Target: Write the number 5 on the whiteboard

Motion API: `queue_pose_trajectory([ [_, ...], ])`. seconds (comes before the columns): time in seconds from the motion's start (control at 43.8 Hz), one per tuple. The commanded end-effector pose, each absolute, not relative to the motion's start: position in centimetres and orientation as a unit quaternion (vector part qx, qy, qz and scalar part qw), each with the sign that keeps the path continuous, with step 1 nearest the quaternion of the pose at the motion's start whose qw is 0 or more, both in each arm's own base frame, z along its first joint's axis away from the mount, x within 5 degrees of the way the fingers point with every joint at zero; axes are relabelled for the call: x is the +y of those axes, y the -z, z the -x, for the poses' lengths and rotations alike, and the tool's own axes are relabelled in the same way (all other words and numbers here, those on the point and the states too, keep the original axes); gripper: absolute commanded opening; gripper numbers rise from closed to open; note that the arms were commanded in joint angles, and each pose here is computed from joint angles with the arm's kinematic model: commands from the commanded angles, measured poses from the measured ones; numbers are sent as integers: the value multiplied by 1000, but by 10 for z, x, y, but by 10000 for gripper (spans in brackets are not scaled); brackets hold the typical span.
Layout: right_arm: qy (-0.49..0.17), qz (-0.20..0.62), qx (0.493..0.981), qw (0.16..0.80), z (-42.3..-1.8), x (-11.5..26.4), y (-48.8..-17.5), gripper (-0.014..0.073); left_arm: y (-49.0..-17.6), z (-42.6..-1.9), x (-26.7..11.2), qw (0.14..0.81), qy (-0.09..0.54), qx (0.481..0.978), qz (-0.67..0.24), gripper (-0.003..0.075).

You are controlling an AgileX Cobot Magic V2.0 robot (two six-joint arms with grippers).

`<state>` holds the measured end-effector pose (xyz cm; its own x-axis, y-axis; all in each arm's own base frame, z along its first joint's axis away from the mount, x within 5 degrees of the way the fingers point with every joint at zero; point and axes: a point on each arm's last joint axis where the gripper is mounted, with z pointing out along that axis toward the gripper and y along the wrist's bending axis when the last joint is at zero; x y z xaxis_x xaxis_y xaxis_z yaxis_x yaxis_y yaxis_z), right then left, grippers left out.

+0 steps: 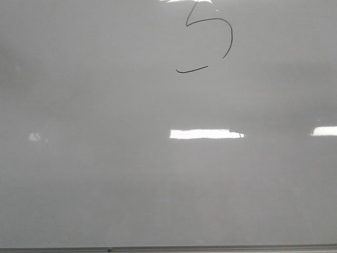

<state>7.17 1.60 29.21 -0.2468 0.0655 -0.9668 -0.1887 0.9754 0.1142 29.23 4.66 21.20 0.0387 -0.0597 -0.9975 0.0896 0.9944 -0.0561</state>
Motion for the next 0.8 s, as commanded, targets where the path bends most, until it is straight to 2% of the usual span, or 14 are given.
queue_pose_trajectory([
  [0.0,-107,36,751,651,-73,16,-308,-62,-232,-295,49,761,49,647,-8,111],
  [0.114,-107,36,751,651,-73,16,-308,-62,-229,-296,49,757,49,651,-7,244],
  [0.183,-107,36,751,651,-73,16,-308,-62,-229,-296,49,757,49,651,-7,280],
  [0.343,-107,36,751,651,-73,16,-308,-62,-230,-296,49,758,49,651,-7,316],
  [0.617,-107,36,751,651,-73,16,-308,-62,-230,-296,48,757,50,651,-10,442],
  [0.777,-107,36,751,651,-73,16,-308,-62,-236,-293,48,763,48,644,-12,475],
])
